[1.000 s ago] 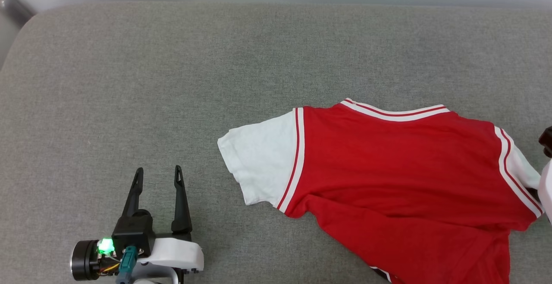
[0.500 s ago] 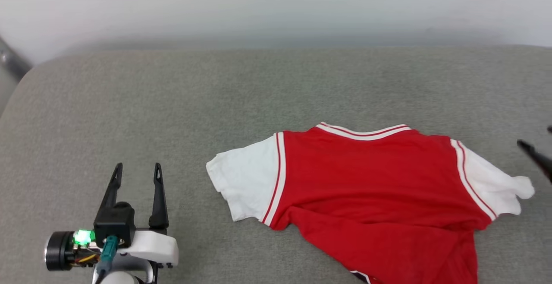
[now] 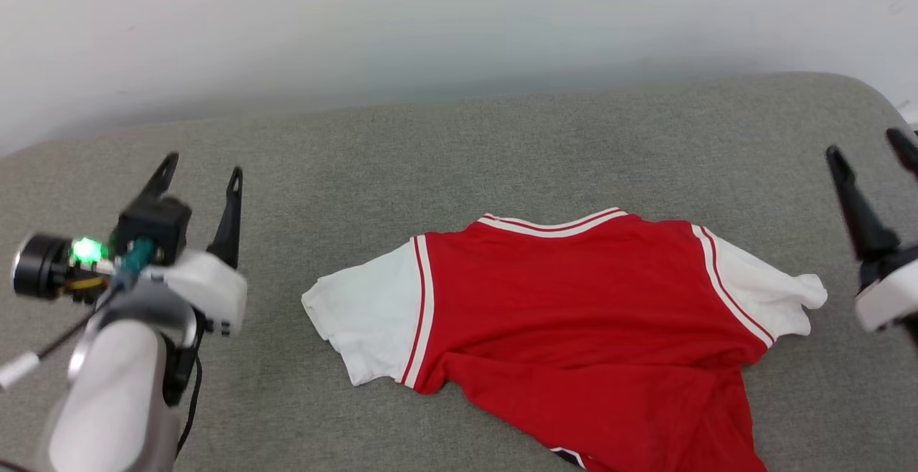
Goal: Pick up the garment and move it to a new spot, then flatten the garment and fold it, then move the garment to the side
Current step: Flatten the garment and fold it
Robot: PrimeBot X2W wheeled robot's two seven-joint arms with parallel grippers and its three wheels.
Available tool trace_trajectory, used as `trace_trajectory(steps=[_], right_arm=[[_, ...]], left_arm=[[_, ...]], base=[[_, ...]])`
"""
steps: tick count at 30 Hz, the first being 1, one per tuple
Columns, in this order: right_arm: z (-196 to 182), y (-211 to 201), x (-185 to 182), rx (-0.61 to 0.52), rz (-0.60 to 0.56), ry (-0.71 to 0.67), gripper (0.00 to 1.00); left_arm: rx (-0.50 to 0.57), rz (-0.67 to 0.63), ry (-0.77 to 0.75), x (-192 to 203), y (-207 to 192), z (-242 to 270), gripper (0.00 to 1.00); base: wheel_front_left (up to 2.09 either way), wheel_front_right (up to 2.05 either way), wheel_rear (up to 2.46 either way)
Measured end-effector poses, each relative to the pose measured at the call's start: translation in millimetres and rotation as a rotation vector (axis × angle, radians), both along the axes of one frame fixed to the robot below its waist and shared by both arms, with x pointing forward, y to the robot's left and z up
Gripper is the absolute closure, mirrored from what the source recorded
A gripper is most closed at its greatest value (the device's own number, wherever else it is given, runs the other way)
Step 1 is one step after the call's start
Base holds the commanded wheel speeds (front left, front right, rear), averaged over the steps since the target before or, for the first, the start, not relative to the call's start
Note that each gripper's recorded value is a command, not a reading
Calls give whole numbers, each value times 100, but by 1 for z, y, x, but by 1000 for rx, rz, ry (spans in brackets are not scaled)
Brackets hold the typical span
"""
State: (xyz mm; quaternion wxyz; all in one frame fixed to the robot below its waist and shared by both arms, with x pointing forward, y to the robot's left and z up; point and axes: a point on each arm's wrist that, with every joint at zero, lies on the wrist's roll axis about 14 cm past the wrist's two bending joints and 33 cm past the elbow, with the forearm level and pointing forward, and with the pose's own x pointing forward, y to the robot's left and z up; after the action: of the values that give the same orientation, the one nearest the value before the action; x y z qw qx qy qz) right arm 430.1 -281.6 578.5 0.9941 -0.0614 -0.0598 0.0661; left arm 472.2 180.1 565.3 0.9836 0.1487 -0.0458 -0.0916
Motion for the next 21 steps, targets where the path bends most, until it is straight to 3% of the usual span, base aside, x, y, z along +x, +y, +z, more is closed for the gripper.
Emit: trace_trajectory(steps=[5, 9, 21], right_arm=[[-17, 22, -26, 61, -25, -39, 0], [-33, 47, -47, 103, -27, -37, 0], [-47, 67, -47, 151, -28, 3, 0]], left_arm=[[47, -38, 54, 19, -7, 10, 0], [89, -72, 183, 40, -20, 10, 0], [334, -231, 794, 32, -54, -73, 0]], base=[[0, 0, 0], [0, 0, 0], [0, 0, 0]])
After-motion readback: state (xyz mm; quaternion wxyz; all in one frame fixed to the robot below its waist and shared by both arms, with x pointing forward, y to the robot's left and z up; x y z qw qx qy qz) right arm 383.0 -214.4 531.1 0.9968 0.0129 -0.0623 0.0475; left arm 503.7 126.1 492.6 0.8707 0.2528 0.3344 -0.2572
